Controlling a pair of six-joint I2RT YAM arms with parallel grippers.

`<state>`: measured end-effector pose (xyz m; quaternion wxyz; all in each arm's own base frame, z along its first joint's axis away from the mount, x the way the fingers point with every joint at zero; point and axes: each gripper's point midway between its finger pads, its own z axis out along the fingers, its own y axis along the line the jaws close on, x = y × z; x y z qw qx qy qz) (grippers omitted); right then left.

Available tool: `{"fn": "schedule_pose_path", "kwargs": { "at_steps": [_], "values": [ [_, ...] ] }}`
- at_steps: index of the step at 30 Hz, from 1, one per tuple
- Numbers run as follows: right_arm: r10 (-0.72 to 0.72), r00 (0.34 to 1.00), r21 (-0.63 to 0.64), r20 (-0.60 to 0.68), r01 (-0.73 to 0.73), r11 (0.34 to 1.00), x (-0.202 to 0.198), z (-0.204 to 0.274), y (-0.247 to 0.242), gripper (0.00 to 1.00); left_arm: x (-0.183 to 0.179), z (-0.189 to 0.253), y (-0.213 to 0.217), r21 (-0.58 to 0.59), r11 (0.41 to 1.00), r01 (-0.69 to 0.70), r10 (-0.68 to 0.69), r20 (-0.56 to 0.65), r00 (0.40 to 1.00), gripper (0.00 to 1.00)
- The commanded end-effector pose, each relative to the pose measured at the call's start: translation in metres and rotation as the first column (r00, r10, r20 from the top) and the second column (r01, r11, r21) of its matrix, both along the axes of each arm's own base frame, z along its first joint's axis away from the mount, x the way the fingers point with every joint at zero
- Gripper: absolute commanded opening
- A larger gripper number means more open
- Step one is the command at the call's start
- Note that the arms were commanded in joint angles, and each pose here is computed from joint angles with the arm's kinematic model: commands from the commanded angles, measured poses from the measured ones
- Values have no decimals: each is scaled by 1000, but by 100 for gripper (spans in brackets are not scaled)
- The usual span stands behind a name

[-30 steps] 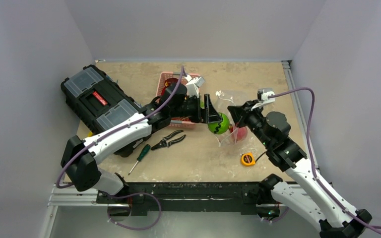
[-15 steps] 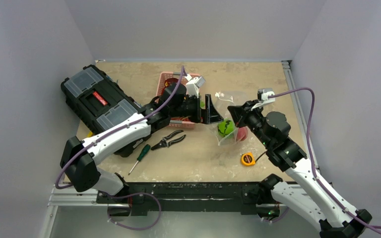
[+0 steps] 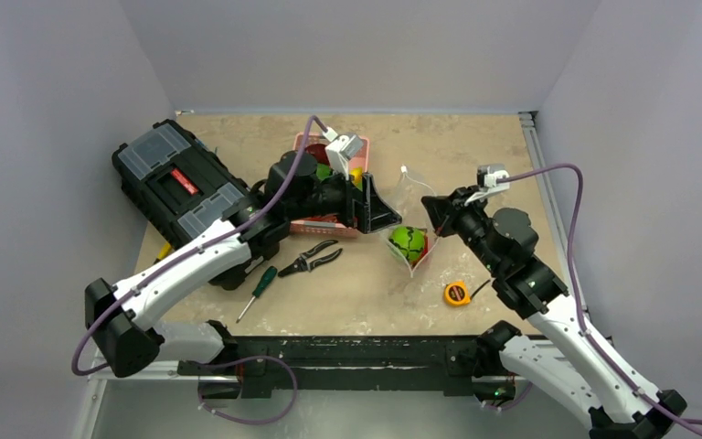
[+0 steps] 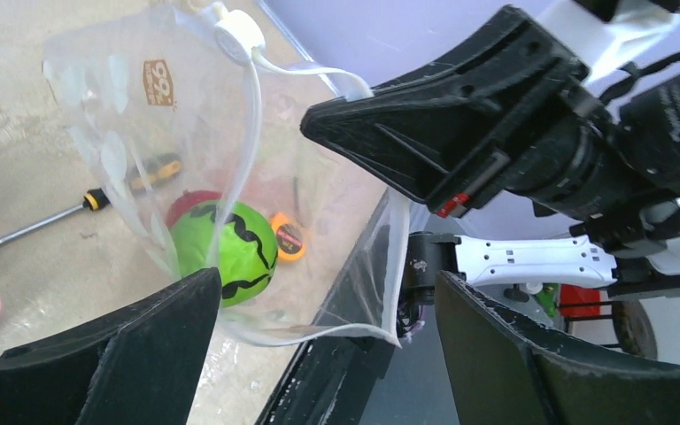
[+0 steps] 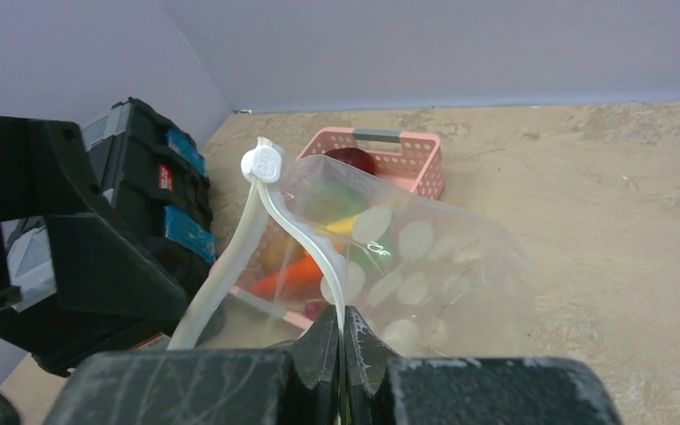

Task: Place the food in the zip-top bag and seal the zipper

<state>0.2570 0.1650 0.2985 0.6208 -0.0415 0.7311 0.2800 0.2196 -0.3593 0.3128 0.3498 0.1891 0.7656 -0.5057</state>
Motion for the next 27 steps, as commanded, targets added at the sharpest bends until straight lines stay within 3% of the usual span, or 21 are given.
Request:
{"fn": "schedule_pose_path", "kwargs": {
  "at_steps": [1,7,13,18,21,27],
  "values": [
    [-26,998,9,52,26,1000,-1,14,-7,0,-2,36,26,-14,999,-33,34,177,984,89],
    [-93,994,-33,55,95,995,-4,11,-25,0,26,32,79,38,948,-315,293,269,917,92],
    [-181,982,-14,43,182,983,-9,13,-45,0,62,-14,122,141,845,-516,492,176,853,93],
    [-188,981,-3,56,188,982,-14,17,-50,0,83,-47,130,211,825,-525,512,116,851,94],
    [-158,986,-19,49,159,987,-10,10,-41,0,96,-69,129,344,797,-496,489,113,865,90],
    [-117,993,-52,16,118,992,-4,1,-30,0,131,-96,129,524,725,-447,389,225,893,87]
  ]
}}
